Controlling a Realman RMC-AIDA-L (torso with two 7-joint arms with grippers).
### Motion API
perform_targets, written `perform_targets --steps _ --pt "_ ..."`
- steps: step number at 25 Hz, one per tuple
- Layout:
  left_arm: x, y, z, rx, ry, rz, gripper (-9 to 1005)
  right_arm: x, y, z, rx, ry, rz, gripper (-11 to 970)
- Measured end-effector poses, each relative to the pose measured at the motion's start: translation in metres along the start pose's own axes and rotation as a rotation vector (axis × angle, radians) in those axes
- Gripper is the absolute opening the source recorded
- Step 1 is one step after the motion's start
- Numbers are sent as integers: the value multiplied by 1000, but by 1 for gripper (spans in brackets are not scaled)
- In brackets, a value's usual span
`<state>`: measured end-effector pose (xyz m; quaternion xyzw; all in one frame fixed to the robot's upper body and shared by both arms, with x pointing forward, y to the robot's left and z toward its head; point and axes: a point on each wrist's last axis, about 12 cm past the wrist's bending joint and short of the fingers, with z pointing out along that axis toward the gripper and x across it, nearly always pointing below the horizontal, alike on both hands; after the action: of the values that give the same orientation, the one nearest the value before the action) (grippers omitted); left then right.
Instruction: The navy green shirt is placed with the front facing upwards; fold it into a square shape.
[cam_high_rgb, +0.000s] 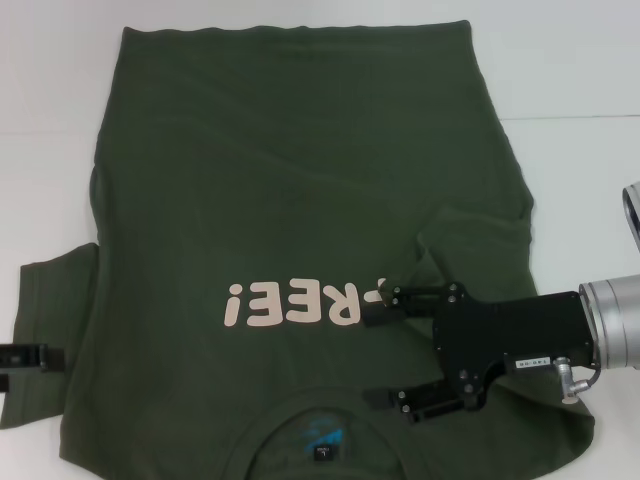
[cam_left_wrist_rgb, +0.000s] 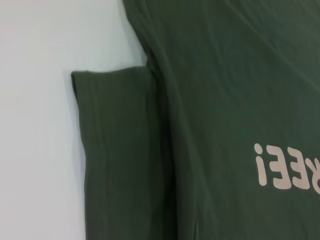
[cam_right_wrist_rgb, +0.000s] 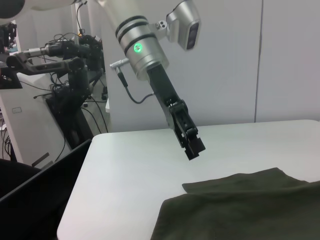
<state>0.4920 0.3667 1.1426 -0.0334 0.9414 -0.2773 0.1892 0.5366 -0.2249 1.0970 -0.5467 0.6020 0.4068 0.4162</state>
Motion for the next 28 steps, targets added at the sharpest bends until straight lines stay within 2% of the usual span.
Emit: perform_targets --steps 4,16,28 --pt "3 8 6 26 -2 -8 771 -1 -1 1 0 -1 -1 883" --pt "11 28 13 -14 10 -37 766 0 -2 6 6 -26 19 883" --pt "11 35 18 -44 -4 -39 758 -1 -3 8 4 -25 20 884"
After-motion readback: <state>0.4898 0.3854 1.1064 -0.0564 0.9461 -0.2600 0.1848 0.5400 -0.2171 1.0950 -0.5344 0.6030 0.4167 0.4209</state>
